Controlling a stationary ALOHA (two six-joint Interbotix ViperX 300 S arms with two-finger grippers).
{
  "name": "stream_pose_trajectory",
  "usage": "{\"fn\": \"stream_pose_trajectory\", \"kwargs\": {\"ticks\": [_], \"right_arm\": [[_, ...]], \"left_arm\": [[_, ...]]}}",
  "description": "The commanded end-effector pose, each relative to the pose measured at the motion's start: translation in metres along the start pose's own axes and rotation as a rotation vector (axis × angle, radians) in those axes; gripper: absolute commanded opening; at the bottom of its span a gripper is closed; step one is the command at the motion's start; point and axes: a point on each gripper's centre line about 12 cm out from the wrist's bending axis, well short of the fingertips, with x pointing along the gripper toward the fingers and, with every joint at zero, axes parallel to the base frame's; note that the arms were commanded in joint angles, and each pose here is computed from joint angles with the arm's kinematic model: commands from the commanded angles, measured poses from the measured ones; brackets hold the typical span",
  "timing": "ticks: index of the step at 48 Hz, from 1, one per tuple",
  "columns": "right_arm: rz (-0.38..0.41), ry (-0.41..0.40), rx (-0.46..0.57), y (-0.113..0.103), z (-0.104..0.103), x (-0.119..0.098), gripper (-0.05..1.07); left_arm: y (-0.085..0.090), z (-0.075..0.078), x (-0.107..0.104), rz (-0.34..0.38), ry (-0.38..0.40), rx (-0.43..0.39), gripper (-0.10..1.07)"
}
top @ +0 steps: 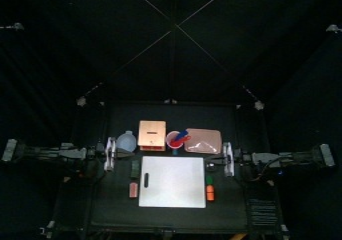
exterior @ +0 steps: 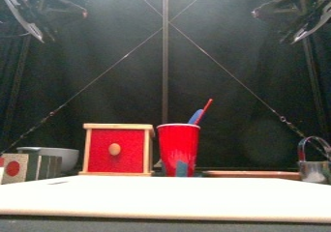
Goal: Put carrot onto cutting board
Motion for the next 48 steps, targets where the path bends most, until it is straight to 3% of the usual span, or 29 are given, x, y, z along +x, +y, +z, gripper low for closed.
{"fn": "stream_pose_trajectory", "kwargs": {"ticks": [1,5,19,22,29,37,43,48], "right_arm": [[0.011,0.034,0.026,0.003,-0.006,0.004,0.0],[0.002,0.111,0.103,0.003,-0.016,0.007,0.02],[-0.104,0.685,0.619,0.012,-0.063,0.005,0.09],[-0.154,0.829,0.742,0.016,-0.072,-0.001,0.09],[-0.301,1.051,0.949,0.021,-0.085,-0.014,0.09],[-0.502,1.147,1.103,0.025,-0.101,-0.023,0.13],[-0.556,1.185,1.136,0.038,-0.109,-0.028,0.24],[-0.572,1.192,1.161,0.049,-0.114,-0.027,0.42]], "left_arm": [[0.003,-0.005,0.002,0.012,0.011,0.013,-0.04],[0.002,-0.008,0.001,0.01,0.015,0.013,-0.03],[0.002,-0.022,-0.003,0.01,0.031,0.002,-0.01],[0.002,-0.024,-0.004,0.012,0.026,0.002,-0.01],[0.002,-0.022,-0.004,0.012,0.018,0.007,0.0],[0.002,-0.025,-0.005,0.011,0.025,0.001,0.0],[0.002,-0.028,-0.006,0.012,0.028,-0.014,0.0],[0.003,-0.028,-0.006,0.02,0.029,-0.034,0.0]]}}
